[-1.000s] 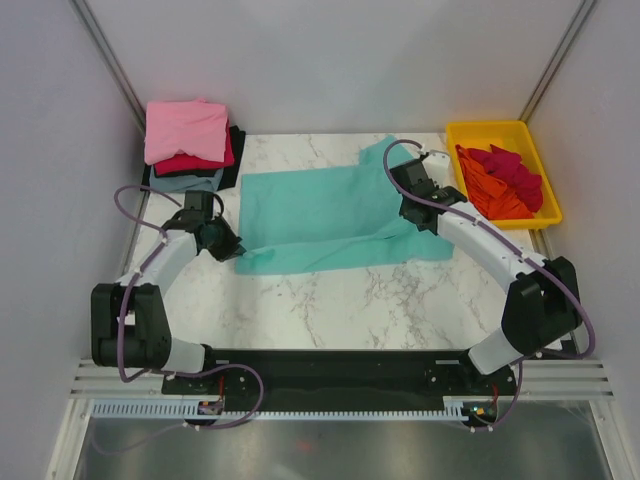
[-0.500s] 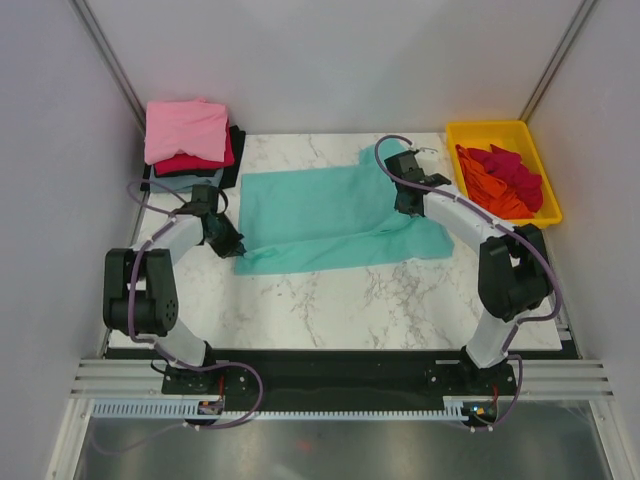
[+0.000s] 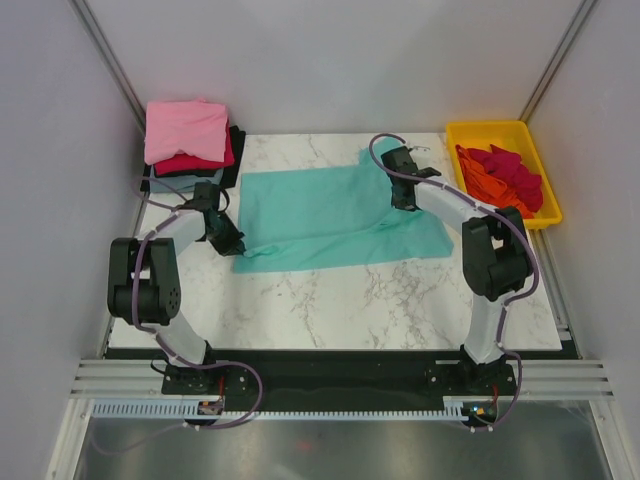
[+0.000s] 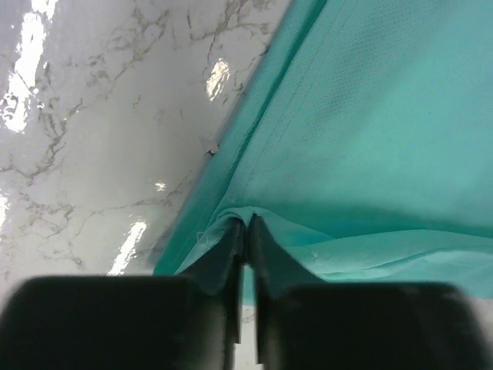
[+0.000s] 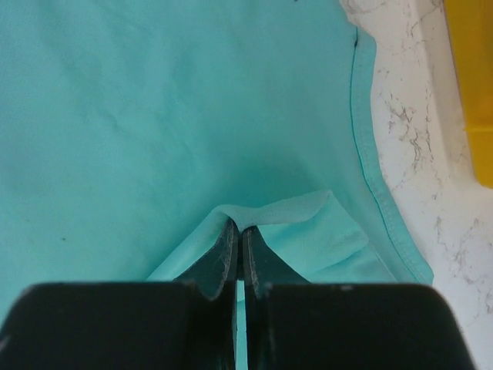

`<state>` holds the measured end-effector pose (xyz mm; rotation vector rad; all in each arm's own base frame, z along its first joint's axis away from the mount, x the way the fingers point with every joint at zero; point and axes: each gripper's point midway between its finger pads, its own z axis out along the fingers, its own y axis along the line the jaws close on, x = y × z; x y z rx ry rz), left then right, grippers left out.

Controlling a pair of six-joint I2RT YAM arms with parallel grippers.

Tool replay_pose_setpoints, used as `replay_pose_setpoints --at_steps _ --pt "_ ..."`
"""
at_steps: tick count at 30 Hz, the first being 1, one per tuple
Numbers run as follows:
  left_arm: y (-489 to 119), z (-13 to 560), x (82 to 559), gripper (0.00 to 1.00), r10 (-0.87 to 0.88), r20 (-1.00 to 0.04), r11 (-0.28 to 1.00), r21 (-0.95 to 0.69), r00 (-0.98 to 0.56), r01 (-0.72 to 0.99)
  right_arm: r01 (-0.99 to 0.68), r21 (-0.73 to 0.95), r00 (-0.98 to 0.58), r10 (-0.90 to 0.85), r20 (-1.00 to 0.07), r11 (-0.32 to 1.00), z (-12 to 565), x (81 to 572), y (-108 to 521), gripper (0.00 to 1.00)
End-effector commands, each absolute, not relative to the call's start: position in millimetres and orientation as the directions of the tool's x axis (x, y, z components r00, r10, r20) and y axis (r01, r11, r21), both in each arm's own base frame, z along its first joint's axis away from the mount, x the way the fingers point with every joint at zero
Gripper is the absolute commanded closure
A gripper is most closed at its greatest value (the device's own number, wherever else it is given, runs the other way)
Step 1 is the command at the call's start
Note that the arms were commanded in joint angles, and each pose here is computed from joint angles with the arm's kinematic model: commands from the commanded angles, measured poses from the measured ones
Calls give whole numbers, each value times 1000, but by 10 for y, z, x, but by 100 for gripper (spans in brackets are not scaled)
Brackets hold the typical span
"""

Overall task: Fold and stack the t-shirts
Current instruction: Fold the tshirt

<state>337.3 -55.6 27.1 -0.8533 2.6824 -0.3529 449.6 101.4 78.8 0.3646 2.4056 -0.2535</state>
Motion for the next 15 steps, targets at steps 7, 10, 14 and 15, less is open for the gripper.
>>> replay_pose_setpoints --at_steps 7,10,14,15 --pt "-153 772 3805 26 -641 -343 763 -382 -686 -522 359 -2 -671 256 -696 933 1135 5150 840 14" --pt "-62 1101 3925 26 -631 -404 774 -380 -662 -506 337 30 -650 256 -715 941 1438 5303 801 14" --pt "-124 1418 3898 27 -593 -499 805 -373 -632 -461 293 66 -619 242 -747 954 1763 5227 821 13" --pt "-167 1445 3875 28 -576 -514 817 -366 -635 -445 278 96 -594 250 -765 956 1930 5178 844 14"
